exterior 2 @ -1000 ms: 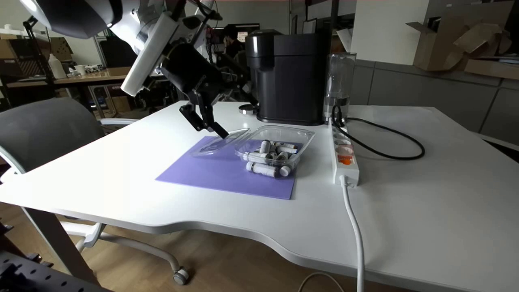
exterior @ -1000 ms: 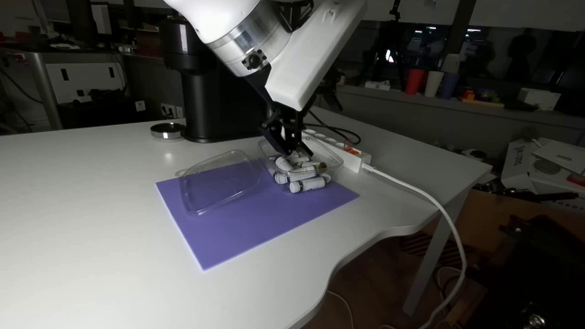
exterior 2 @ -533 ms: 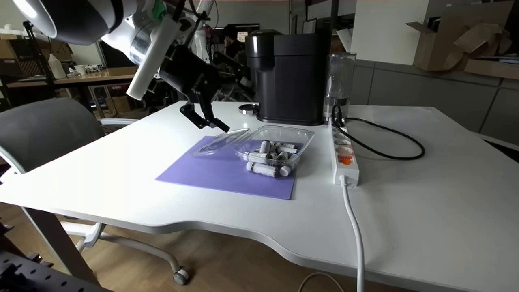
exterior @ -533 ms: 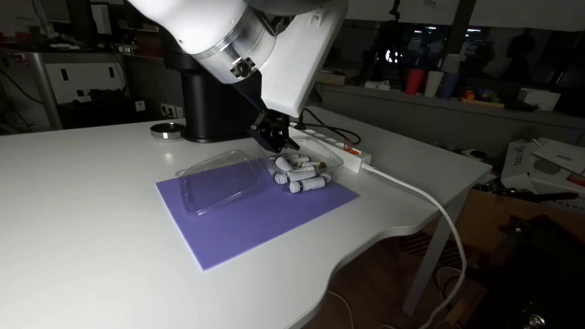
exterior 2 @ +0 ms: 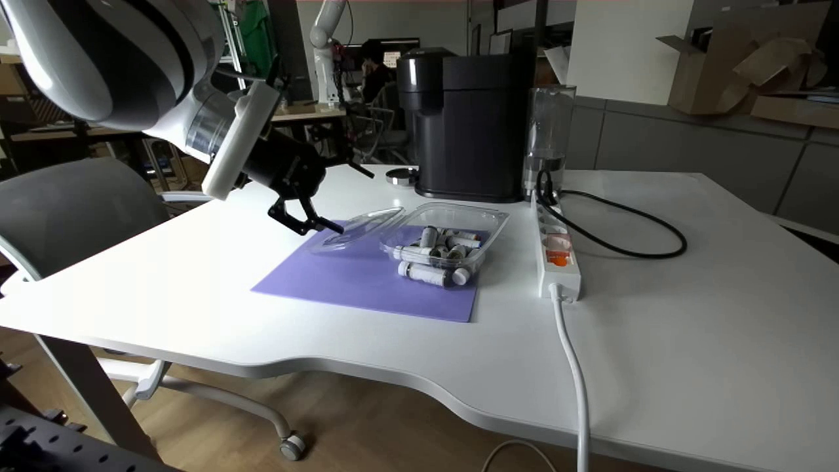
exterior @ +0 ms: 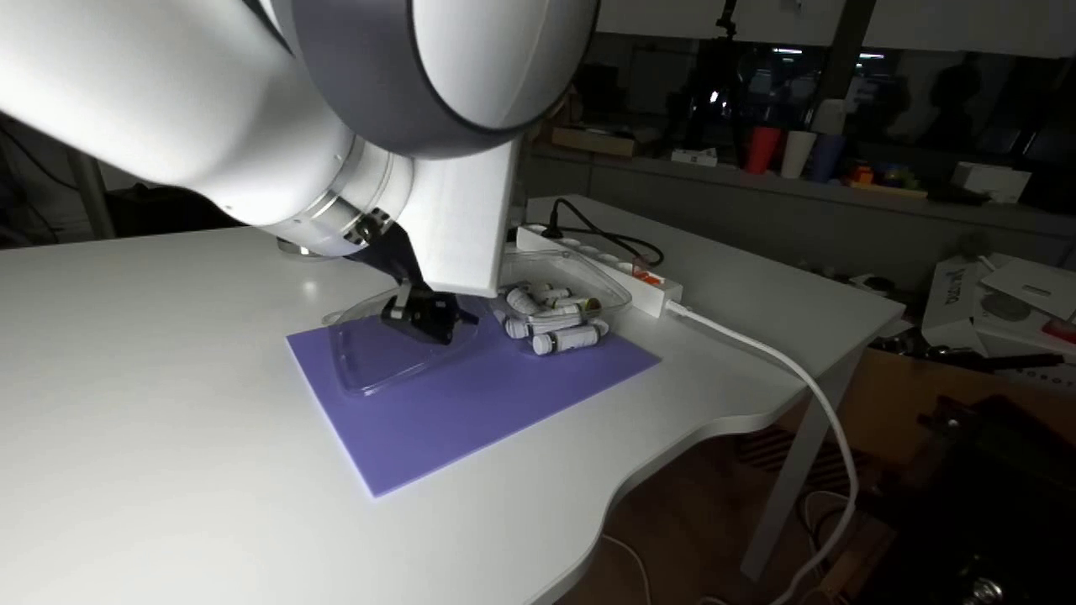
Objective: Close the box
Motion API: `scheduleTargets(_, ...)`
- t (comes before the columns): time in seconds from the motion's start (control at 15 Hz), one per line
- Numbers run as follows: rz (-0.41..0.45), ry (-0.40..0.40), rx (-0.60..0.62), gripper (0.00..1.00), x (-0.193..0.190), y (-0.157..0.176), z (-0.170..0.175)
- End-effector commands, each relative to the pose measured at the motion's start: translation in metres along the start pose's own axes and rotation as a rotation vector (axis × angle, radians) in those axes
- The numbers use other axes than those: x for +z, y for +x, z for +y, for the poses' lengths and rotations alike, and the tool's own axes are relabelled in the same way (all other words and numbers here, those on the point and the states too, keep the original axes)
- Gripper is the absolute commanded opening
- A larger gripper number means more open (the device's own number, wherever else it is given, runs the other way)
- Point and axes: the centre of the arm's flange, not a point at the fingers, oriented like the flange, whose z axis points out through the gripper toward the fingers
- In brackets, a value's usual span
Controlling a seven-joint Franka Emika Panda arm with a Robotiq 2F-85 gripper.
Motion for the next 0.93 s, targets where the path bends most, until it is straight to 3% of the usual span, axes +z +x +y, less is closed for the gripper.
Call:
scheduleTargets(0.0,0.011,-0.010,-0.030,1.00,0.002,0.003,-0.006)
scheduleTargets(0.2,0.014,-0.023,-0.063,1.00,0.007,0.006,-0.014)
scheduleTargets(0.6,0.100,0.028,-0.130,1.00,-0.017,0.007,-0.037)
scheduleTargets(0.87,0.094,0.015,-0.163,1.00,-0.012,0.009,-0.042)
